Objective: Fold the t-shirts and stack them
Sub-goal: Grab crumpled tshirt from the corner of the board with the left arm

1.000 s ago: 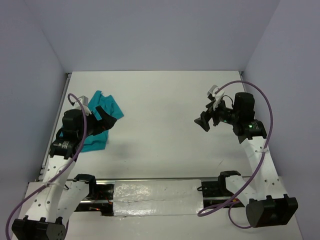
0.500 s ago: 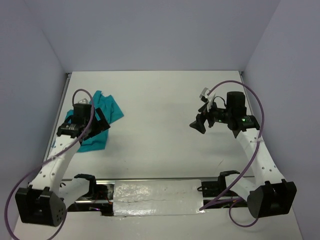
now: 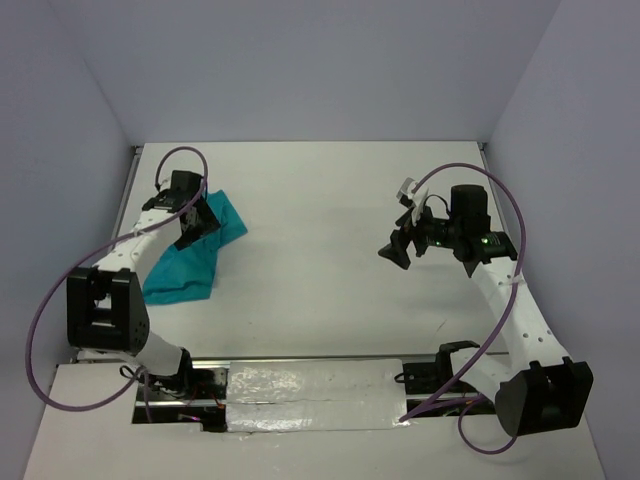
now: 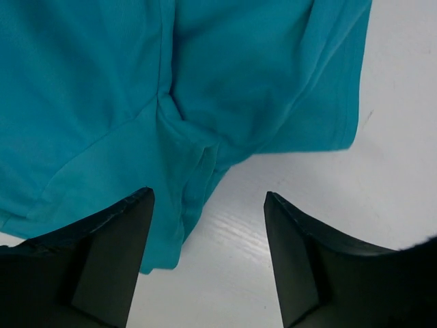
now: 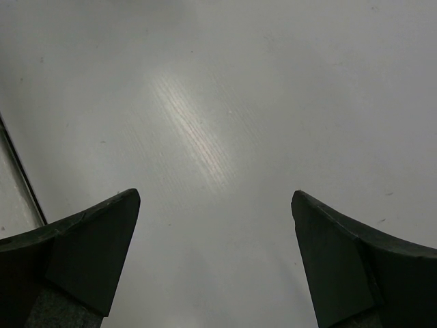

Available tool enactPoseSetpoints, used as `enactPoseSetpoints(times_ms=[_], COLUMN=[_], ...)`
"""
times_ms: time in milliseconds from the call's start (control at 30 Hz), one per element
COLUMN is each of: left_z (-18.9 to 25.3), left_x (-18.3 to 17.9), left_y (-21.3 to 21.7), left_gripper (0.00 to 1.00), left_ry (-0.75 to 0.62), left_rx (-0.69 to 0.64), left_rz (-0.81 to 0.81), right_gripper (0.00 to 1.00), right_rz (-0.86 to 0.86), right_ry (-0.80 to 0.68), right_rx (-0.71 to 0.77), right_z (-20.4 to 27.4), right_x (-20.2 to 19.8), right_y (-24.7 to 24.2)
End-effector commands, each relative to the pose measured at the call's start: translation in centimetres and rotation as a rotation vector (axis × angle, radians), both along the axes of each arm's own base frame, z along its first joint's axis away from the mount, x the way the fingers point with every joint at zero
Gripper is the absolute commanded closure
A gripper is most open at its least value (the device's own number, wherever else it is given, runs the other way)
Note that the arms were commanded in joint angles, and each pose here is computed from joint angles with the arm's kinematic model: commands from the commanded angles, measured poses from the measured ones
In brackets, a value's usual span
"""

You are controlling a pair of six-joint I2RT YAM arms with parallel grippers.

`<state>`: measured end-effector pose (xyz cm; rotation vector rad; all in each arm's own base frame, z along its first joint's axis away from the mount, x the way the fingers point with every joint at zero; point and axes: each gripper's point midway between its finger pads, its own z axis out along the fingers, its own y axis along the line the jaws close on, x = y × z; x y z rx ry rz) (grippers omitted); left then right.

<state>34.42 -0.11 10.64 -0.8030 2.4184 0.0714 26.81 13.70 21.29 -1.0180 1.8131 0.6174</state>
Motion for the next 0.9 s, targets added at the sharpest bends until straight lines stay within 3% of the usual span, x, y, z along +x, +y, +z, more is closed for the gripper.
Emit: enactPoseSetpoints(times_ms=[0,33,367,767,867], left_z=[0.2,-0.1,-2.3,-5.2,-5.9], left_x=[1.9,2.1,3.9,2.9,2.9], left_y=[0.7,0.7,1.3,2.3,2.6], left_gripper=[0.23,0.27,0.30,0.33,0.38], left_ry=[-0.021,-0.018,0.031,0.098,0.114], left_rx=[0.012,0.012,0.038,0.038,0.042], left_rz=[0.056,0.057,0.064,0.098,0.099], right_gripper=[0.00,0.01,0.01,0.01,0.01], right_rz=[0.010,0.008,-0.005,-0.018,-0.019], right_ry=[-0.055,-0.057,-0.060,-0.059,-0.059], right_rx=[-0.010,-0.012,-0.015,-0.020,-0.020], right_z=[0.6,0.6,0.8,0.7,0.8], right_x=[0.2,0.3,0.7,1.1,1.2], right_y=[0.1,0.1,0.0,-0.2,-0.2])
